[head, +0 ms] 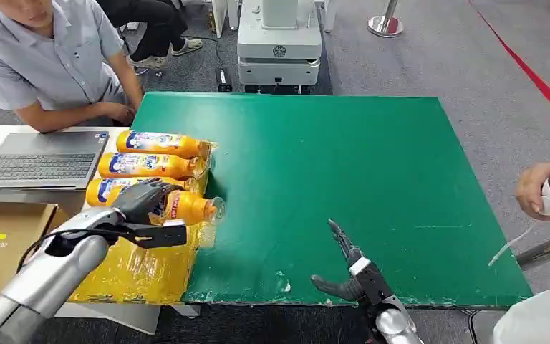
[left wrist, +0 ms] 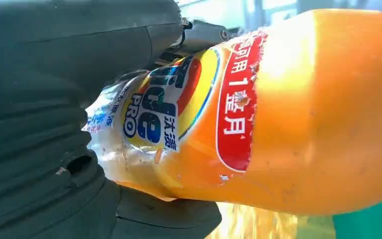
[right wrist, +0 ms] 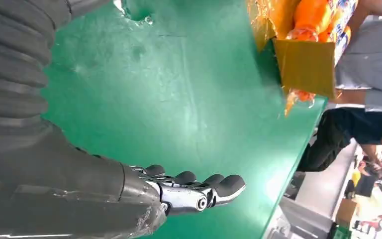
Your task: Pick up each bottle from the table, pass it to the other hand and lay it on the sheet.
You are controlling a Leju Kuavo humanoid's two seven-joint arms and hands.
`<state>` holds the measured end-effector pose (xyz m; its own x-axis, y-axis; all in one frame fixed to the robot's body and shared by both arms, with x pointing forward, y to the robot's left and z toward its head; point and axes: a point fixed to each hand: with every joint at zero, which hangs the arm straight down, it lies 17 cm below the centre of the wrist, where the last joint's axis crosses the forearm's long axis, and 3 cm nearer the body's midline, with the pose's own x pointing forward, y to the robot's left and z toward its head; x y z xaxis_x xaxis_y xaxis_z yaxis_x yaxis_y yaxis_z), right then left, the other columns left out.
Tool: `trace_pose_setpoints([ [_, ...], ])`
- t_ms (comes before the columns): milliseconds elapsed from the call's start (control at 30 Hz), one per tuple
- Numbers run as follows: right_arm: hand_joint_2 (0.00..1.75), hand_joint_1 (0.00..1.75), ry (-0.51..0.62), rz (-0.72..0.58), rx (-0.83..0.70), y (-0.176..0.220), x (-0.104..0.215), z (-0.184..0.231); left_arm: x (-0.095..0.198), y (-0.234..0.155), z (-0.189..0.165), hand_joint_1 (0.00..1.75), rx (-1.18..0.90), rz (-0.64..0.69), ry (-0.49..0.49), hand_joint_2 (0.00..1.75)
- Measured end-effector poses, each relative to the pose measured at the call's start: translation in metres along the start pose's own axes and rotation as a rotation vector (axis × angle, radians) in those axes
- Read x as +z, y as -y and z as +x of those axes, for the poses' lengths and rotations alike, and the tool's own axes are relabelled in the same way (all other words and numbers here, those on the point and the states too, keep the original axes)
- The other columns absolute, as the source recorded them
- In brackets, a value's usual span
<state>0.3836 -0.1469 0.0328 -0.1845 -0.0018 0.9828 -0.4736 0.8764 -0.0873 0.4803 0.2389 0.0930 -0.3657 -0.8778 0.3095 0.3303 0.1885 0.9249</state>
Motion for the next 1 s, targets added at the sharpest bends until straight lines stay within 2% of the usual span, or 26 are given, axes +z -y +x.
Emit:
trace_pose_setpoints([
  [133,1.75,0.00,0.001,-0.003,-0.007,-0.004,0.000,0.000,0.016,0.030,-0.002,1.75,0.025,-0.004,-0.036,1.75],
  [367,1.75,0.00,0.002,-0.001,-0.010,-0.006,-0.002,0.000,0.011,0.056,0.017,1.75,0.127,-0.070,-0.009,1.75],
  [600,1.75,0.00,0.003,0.004,-0.017,-0.009,-0.003,0.001,0.012,0.080,0.015,1.75,0.132,-0.099,-0.040,1.75],
  [700,1.75,0.00,0.003,0.013,-0.019,-0.011,-0.005,0.001,0.001,0.091,0.021,1.75,0.080,-0.065,-0.067,1.75],
  [867,1.75,0.00,0.011,0.031,-0.022,-0.014,-0.012,0.005,-0.035,0.090,0.058,1.75,-0.027,-0.054,-0.036,1.75],
  [1000,1.75,0.00,0.004,0.034,-0.026,-0.015,-0.012,0.002,-0.047,0.086,0.058,1.75,-0.070,-0.059,-0.060,1.75],
])
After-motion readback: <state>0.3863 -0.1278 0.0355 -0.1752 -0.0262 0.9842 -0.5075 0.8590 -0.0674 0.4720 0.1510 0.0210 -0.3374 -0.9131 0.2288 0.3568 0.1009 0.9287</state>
